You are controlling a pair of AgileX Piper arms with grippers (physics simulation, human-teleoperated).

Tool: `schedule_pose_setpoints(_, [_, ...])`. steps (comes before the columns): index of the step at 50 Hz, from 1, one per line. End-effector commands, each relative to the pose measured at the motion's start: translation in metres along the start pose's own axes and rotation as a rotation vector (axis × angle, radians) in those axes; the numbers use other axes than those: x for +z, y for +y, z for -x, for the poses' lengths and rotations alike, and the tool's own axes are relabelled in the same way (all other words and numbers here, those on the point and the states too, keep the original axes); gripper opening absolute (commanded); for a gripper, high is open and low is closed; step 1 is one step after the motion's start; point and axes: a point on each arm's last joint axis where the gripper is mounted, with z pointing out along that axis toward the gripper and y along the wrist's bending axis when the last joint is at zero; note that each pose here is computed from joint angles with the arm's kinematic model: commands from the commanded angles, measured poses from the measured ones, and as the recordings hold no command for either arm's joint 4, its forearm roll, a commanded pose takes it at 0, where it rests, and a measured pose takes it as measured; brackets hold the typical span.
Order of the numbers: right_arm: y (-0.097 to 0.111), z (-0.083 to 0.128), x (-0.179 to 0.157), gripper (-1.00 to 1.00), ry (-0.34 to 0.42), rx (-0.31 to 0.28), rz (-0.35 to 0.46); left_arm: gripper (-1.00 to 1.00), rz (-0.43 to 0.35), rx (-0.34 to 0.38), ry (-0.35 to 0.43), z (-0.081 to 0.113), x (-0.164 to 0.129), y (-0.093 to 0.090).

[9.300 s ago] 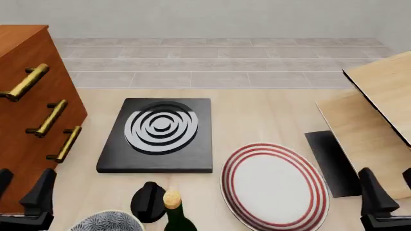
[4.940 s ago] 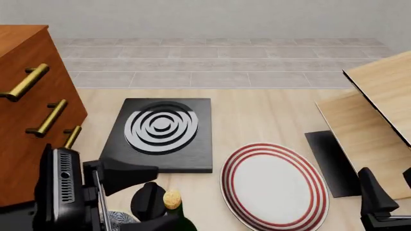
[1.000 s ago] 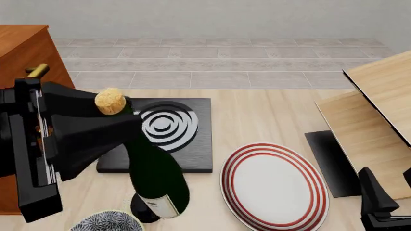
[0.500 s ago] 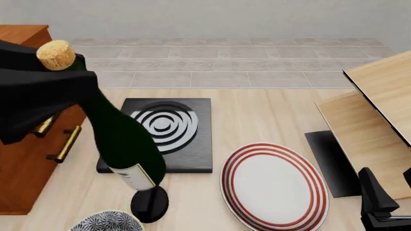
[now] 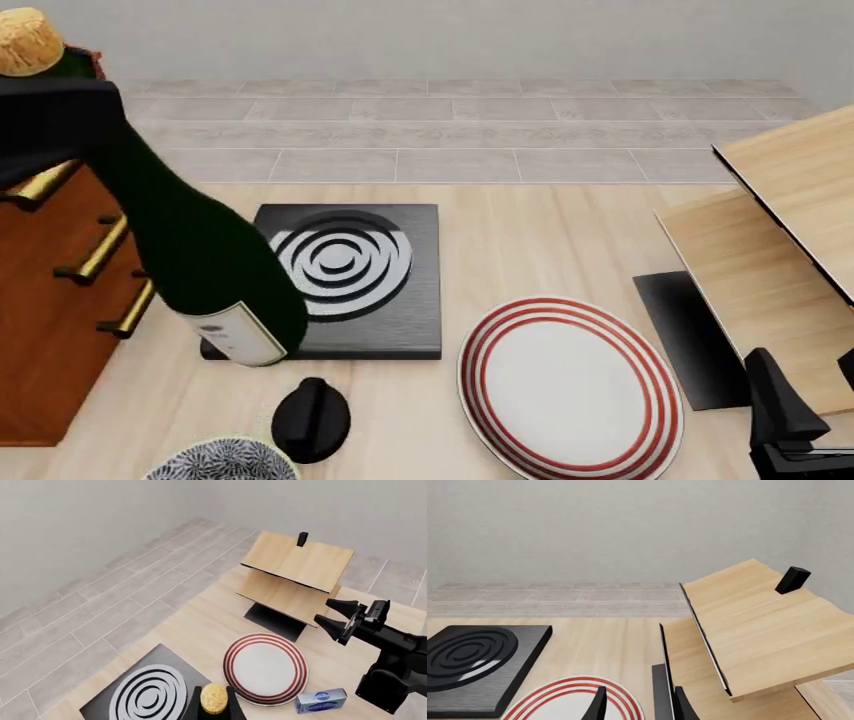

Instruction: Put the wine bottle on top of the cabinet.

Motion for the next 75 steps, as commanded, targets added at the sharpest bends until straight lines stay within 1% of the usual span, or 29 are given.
schedule_pose_setpoints(1, [0.000, 0.000, 0.000, 1.00, 0.000, 0.000, 0.000, -1.00, 0.024, -0.051, -0.029, 0.016, -0.011, 0.004])
schedule_pose_setpoints(12, [0.000, 0.000, 0.000, 1.00, 0.000, 0.000, 0.000, -1.00, 0.064, -0.015, -0.028, 0.033, -0.018, 0.010])
schedule_pose_setpoints(15, [0.000, 0.000, 0.000, 1.00, 0.000, 0.000, 0.000, -1.00, 0.069, -0.029, -0.028, 0.036, -0.018, 0.011])
schedule_pose_setpoints(20, [0.000, 0.000, 0.000, 1.00, 0.000, 0.000, 0.000, -1.00, 0.083, -0.021, -0.017, 0.036, -0.016, 0.012])
schedule_pose_setpoints(28, [0.000, 0.000, 0.000, 1.00, 0.000, 0.000, 0.000, -1.00, 0.099, -0.014, -0.020, 0.044, -0.018, 0.014])
schedule_pose_setpoints(33, [0.000, 0.000, 0.000, 1.00, 0.000, 0.000, 0.000, -1.00, 0.110, -0.024, -0.017, 0.049, -0.018, 0.016])
schedule_pose_setpoints(36, [0.000, 0.000, 0.000, 1.00, 0.000, 0.000, 0.000, -1.00, 0.119, -0.021, -0.013, 0.049, -0.017, 0.017])
schedule_pose_setpoints(40, [0.000, 0.000, 0.000, 1.00, 0.000, 0.000, 0.000, -1.00, 0.133, -0.024, -0.014, 0.055, -0.018, 0.020])
schedule_pose_setpoints(44, [0.000, 0.000, 0.000, 1.00, 0.000, 0.000, 0.000, -1.00, 0.141, -0.011, -0.016, 0.063, -0.019, 0.021])
schedule_pose_setpoints(55, [0.000, 0.000, 0.000, 1.00, 0.000, 0.000, 0.000, -1.00, 0.161, 0.017, -0.010, 0.075, -0.018, 0.025])
schedule_pose_setpoints(60, [0.000, 0.000, 0.000, 1.00, 0.000, 0.000, 0.000, -1.00, 0.178, 0.019, -0.008, 0.082, -0.019, 0.028])
schedule_pose_setpoints(70, [0.000, 0.000, 0.000, 1.00, 0.000, 0.000, 0.000, -1.00, 0.224, 0.018, 0.009, 0.083, -0.018, 0.033])
schedule_pose_setpoints(75, [0.000, 0.000, 0.000, 1.00, 0.000, 0.000, 0.000, -1.00, 0.220, 0.034, 0.015, 0.085, -0.018, 0.033])
